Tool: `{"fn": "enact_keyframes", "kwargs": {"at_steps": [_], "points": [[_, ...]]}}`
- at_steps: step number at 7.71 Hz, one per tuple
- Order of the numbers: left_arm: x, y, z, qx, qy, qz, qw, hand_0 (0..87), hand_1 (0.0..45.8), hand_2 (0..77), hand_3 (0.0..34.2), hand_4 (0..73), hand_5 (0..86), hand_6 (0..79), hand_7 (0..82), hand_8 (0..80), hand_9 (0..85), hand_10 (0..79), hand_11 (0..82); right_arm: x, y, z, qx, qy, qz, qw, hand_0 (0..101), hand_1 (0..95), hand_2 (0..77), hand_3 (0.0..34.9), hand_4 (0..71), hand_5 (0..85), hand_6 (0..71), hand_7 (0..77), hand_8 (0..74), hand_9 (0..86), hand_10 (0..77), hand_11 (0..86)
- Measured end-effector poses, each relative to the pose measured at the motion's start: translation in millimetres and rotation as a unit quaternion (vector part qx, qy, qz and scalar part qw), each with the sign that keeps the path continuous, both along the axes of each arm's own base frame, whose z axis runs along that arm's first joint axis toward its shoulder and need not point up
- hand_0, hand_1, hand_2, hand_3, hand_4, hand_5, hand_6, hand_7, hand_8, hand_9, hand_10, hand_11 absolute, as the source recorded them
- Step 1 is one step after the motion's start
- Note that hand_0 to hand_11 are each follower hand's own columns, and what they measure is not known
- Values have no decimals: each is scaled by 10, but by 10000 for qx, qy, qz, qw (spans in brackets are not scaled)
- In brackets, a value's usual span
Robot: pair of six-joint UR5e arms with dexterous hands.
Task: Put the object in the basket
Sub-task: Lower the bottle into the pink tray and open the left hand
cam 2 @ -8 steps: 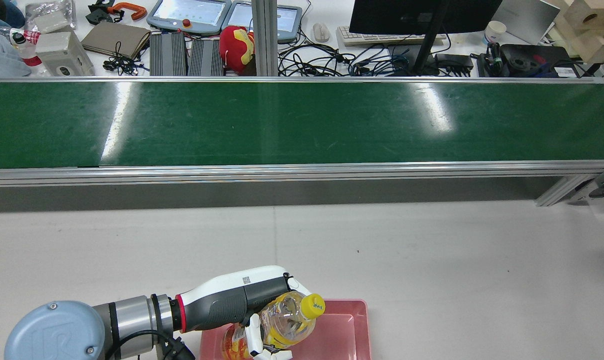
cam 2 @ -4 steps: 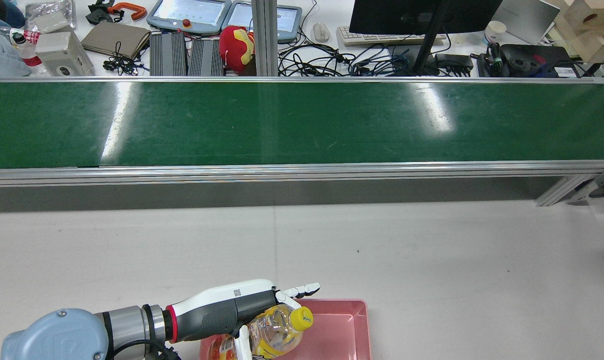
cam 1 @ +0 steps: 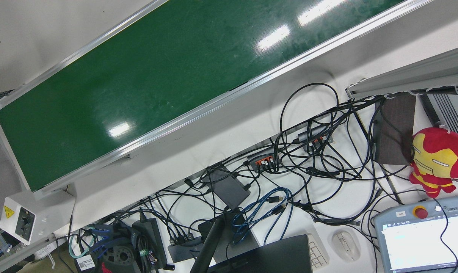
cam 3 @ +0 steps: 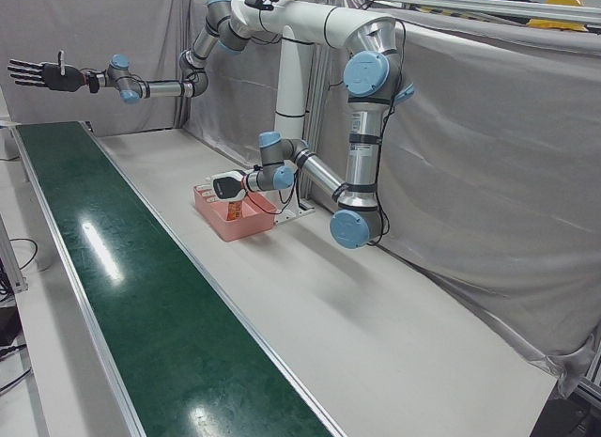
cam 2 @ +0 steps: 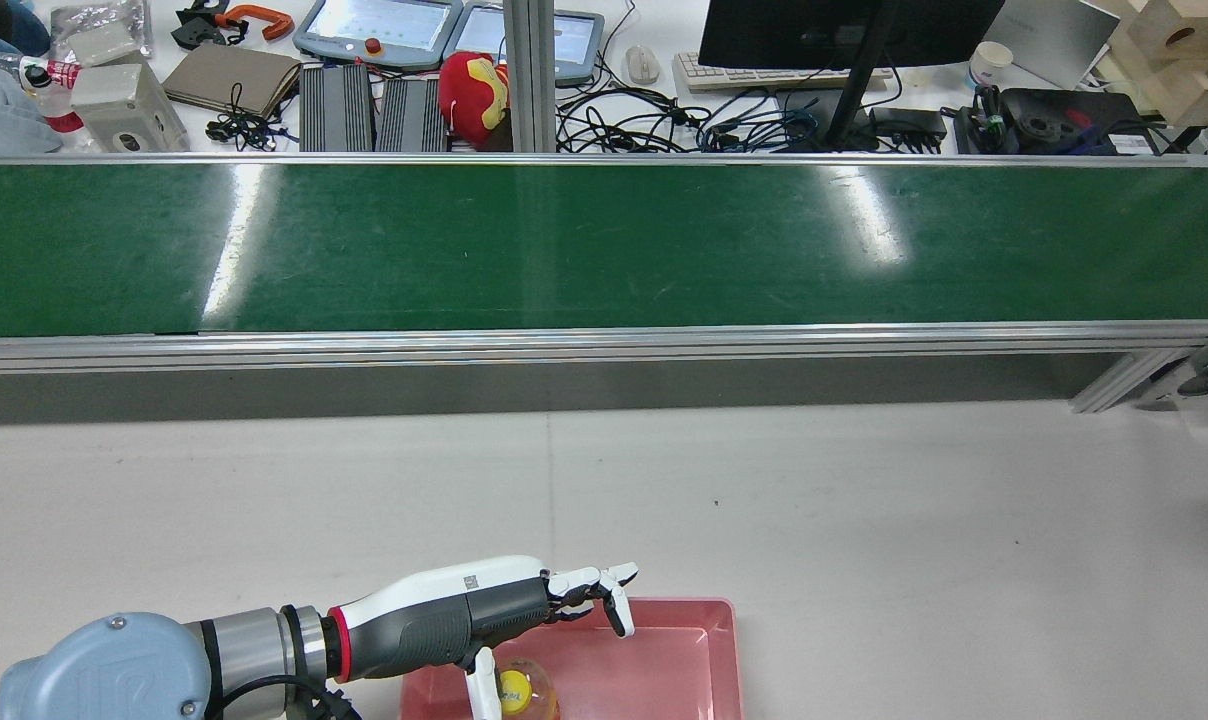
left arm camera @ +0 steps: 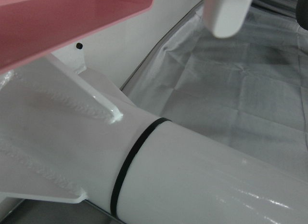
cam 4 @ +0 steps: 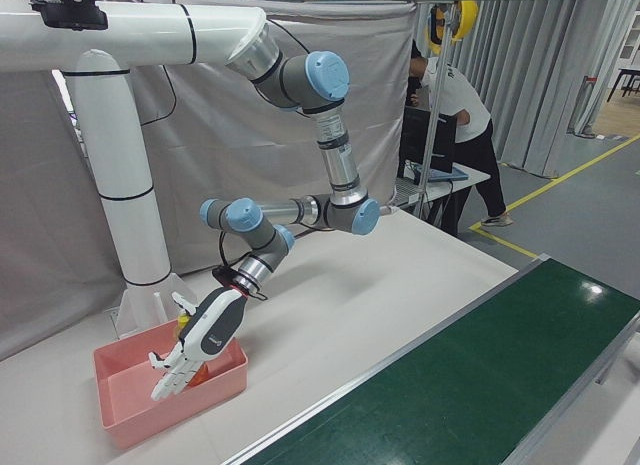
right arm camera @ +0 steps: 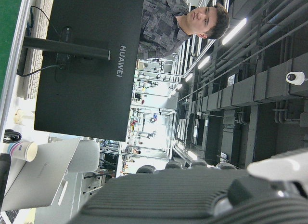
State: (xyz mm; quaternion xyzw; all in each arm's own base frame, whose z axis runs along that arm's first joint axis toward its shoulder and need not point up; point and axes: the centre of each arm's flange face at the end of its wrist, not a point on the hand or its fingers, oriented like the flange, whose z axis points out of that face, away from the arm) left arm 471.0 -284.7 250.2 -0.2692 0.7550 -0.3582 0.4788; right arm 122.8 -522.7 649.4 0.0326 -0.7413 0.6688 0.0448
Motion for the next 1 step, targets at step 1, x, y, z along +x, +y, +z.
{"fn": "enact_keyframes", "kwargs": {"at_steps": [1], "points": [[-19, -19, -12, -1, 18, -13, 10000, 798, 65, 5, 46, 11, 355, 0, 33, 0, 11, 27, 87, 0, 0, -1, 1, 0, 0, 10000, 3, 0, 0, 2, 0, 0, 0, 5, 0, 0, 0, 0]]}}
